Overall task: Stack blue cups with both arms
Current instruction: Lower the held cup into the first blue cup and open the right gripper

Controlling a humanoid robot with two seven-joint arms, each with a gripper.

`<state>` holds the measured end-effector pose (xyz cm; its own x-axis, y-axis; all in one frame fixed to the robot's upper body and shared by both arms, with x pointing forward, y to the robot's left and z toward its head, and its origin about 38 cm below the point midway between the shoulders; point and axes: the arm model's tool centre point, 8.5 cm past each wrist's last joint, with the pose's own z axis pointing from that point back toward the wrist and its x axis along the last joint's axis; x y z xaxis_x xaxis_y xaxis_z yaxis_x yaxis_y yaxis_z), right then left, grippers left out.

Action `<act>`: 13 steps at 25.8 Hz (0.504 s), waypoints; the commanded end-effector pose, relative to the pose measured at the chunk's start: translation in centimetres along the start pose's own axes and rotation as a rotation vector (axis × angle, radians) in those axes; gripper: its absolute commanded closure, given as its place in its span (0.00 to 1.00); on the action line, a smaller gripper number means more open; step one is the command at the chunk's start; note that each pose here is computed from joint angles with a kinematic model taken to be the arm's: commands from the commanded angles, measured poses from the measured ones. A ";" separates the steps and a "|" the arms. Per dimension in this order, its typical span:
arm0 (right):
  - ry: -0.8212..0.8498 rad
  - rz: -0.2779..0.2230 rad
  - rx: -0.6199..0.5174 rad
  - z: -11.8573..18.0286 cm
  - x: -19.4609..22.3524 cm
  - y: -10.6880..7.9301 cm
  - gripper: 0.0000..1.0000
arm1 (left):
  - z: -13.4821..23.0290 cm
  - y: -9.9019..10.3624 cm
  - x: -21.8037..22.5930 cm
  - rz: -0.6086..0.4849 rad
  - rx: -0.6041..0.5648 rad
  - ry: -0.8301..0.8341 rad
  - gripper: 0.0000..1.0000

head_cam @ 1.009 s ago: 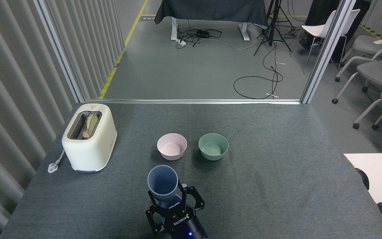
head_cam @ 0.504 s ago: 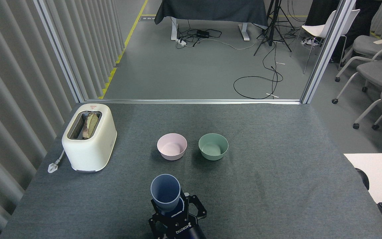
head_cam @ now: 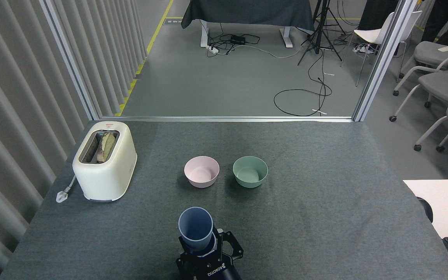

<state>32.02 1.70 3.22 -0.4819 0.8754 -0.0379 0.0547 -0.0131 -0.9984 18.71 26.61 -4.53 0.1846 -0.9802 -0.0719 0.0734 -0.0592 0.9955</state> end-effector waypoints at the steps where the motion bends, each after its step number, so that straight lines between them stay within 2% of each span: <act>1: 0.011 -0.010 0.006 0.1 -0.4 0.3 0.17 | 0.0 0.0 0.0 -0.001 0.000 -0.001 0.00; 5: 0.026 -0.012 0.012 0.1 -0.9 0.5 0.13 | 0.0 0.1 0.0 -0.001 0.003 -0.001 0.00; 10: 0.019 -0.011 0.012 0.1 -0.8 0.5 0.02 | 0.0 0.1 -0.1 -0.002 0.003 0.001 0.00; 13: 0.001 -0.017 0.008 0.0 -0.5 0.4 0.00 | 0.0 0.1 -0.1 -0.002 0.003 0.001 0.00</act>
<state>32.33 0.98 2.74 -0.4687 0.8830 -0.0248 0.0389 -0.0074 -0.9992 18.73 26.65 -4.47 0.1841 -0.9802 -0.0728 0.0704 -0.0608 0.9957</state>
